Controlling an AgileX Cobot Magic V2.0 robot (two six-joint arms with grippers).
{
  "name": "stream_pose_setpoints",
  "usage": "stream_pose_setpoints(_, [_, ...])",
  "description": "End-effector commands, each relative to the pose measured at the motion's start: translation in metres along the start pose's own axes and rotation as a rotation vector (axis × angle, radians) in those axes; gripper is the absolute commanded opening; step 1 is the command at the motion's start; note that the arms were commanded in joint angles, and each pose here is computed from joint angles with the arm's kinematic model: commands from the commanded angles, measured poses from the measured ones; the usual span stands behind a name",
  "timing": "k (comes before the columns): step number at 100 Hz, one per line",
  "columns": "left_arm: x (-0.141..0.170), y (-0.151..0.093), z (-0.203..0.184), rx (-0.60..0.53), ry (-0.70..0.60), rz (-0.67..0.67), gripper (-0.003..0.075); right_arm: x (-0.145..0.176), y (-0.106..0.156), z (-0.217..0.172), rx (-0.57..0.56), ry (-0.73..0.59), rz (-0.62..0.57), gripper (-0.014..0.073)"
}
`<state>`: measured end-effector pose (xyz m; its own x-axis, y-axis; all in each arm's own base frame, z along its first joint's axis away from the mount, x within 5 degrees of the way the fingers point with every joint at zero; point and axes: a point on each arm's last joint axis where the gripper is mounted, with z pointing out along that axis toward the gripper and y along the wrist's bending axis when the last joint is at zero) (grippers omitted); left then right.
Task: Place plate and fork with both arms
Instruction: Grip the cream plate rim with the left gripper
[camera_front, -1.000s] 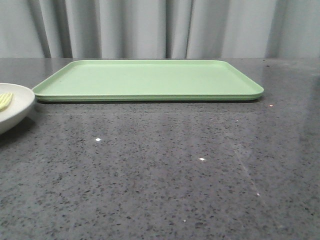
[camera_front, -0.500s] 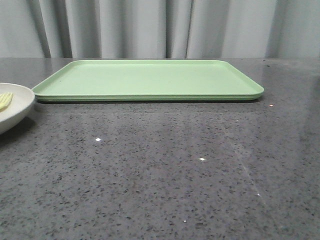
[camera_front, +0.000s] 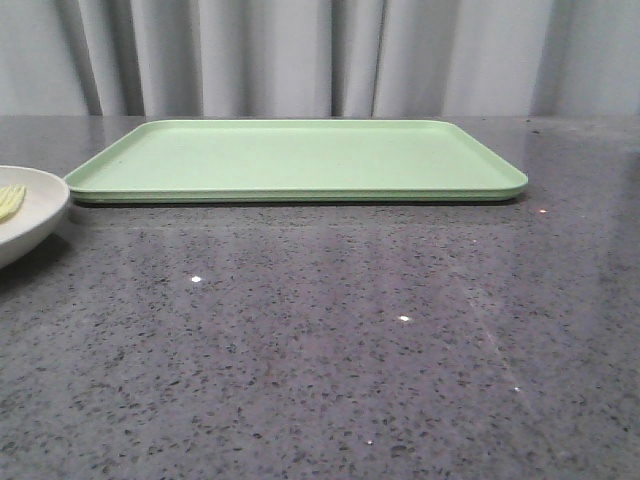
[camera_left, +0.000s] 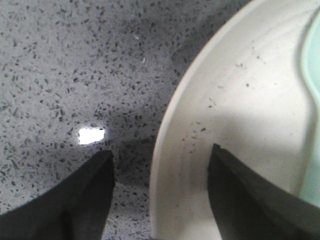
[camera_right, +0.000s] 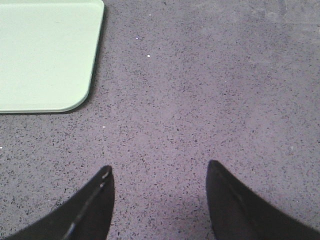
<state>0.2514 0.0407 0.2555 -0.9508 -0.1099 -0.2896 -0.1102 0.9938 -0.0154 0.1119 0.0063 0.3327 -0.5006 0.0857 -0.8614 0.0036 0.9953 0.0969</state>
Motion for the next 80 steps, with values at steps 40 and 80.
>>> stream_pose_setpoints(40, [-0.0067, -0.0002, -0.0115, 0.002, -0.065, -0.001, 0.0057, -0.0146, 0.0014, -0.0046, -0.007, -0.084, -0.010, 0.0424])
stream_pose_setpoints(80, [-0.0055, -0.0023, -0.0148, 0.023, -0.070, -0.014, -0.0020, -0.0140, 0.0014, -0.0045, -0.006, -0.078, -0.010, 0.0424])
